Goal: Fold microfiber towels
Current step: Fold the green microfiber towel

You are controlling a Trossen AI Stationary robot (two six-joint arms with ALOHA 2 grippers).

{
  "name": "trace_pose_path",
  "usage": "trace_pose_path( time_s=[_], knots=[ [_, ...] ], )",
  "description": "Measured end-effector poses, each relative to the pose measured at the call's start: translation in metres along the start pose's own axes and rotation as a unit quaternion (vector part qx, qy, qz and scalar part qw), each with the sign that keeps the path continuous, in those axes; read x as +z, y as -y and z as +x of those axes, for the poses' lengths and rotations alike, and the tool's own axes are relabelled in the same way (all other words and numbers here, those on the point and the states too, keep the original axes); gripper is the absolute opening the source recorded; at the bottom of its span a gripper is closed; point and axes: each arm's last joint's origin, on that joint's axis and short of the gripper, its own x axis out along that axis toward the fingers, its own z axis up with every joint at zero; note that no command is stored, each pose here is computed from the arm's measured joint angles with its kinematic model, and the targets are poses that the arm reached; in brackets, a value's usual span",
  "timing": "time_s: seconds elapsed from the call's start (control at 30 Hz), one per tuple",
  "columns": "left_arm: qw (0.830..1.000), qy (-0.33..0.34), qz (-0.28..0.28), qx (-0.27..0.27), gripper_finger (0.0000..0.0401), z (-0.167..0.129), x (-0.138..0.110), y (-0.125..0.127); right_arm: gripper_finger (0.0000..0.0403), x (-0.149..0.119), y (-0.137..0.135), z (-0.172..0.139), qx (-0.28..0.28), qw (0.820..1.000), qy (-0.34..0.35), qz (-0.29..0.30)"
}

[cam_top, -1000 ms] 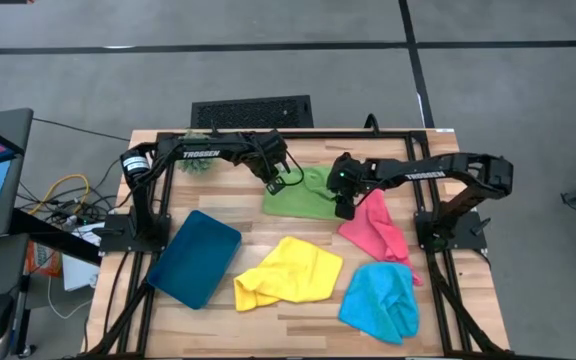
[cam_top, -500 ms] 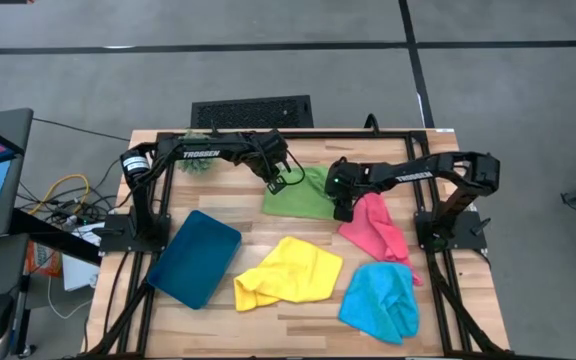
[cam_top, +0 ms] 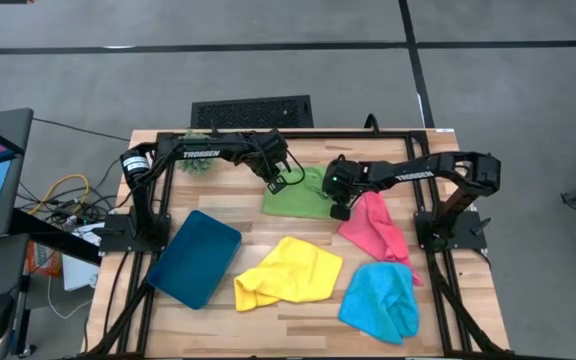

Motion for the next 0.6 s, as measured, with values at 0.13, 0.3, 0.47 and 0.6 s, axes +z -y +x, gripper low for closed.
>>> trace_pose_path(
  time_s=[0.13,0.3,0.47,0.6],
  knots=[
    [1.000,0.000,0.000,0.000,0.0004,0.000,0.000,0.000,0.0008,0.004,0.001,-0.003,0.002,1.000,0.000,0.000],
    [1.000,0.000,0.000,0.000,0.0004,0.000,0.000,0.000,0.0026,0.012,0.003,-0.016,0.005,1.000,0.008,0.007],
    [1.000,0.000,0.000,0.000,0.0004,0.000,0.000,0.000,0.0016,0.019,0.007,-0.042,0.018,0.998,0.048,0.020],
    [1.000,-0.002,0.000,0.000,0.0004,0.000,0.000,0.000,0.0006,0.018,0.012,-0.065,0.013,0.996,0.081,0.038]
  ],
)
